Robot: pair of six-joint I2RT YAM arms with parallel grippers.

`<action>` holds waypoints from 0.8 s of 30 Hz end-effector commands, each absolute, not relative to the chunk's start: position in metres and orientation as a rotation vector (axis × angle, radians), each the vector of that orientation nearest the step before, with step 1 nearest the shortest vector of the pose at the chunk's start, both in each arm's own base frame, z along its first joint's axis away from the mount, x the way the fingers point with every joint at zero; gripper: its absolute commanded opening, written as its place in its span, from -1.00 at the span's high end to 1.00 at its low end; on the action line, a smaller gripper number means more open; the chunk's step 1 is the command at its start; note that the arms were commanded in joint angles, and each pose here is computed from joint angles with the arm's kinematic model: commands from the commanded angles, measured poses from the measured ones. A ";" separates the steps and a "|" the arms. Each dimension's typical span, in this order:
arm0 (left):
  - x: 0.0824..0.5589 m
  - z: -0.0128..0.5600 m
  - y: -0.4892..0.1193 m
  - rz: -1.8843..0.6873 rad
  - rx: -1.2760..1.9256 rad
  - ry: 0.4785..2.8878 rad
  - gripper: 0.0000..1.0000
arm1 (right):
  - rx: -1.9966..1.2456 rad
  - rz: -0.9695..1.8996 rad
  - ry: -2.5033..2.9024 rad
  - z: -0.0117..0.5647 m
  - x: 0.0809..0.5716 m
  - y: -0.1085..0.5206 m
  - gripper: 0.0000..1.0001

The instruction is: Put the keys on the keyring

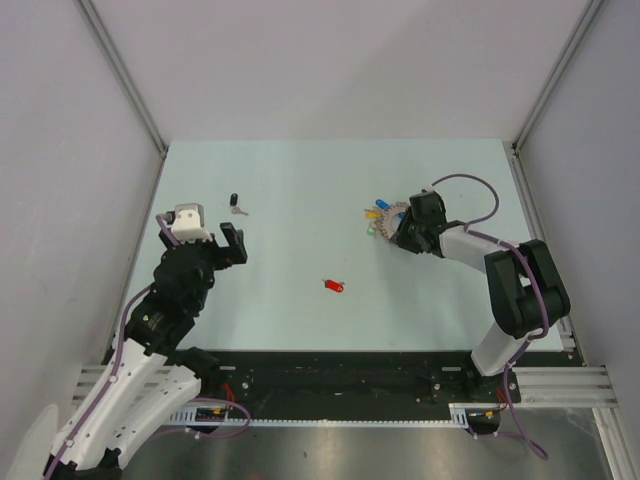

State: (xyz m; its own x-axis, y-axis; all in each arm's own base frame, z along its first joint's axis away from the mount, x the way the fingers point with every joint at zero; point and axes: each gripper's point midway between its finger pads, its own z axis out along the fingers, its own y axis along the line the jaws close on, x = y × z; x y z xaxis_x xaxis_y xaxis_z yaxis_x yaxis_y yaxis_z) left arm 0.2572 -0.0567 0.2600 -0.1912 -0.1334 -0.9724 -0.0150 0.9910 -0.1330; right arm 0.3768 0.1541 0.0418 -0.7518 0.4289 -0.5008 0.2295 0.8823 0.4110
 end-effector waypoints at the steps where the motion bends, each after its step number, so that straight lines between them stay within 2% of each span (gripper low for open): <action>1: 0.259 0.266 -0.055 -0.088 -0.078 1.734 -0.99 | 0.586 0.507 2.331 0.054 0.390 0.162 0.27; 10: 0.258 0.266 -0.055 -0.090 -0.077 1.732 -1.00 | 0.820 0.553 2.235 0.046 0.392 0.156 0.35; 24: 0.258 0.265 -0.055 -0.090 -0.075 1.735 -0.99 | 1.006 0.563 2.131 0.032 0.395 0.139 0.43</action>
State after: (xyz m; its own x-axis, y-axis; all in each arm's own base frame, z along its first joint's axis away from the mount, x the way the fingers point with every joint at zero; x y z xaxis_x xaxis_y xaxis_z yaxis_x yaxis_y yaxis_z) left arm 0.2564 -0.0563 0.2613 -0.1860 -0.1362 -0.9731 -0.0143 0.9906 -0.1359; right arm 0.3821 0.1503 0.0265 -0.5509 0.7376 -0.3904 0.4603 0.6588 0.5951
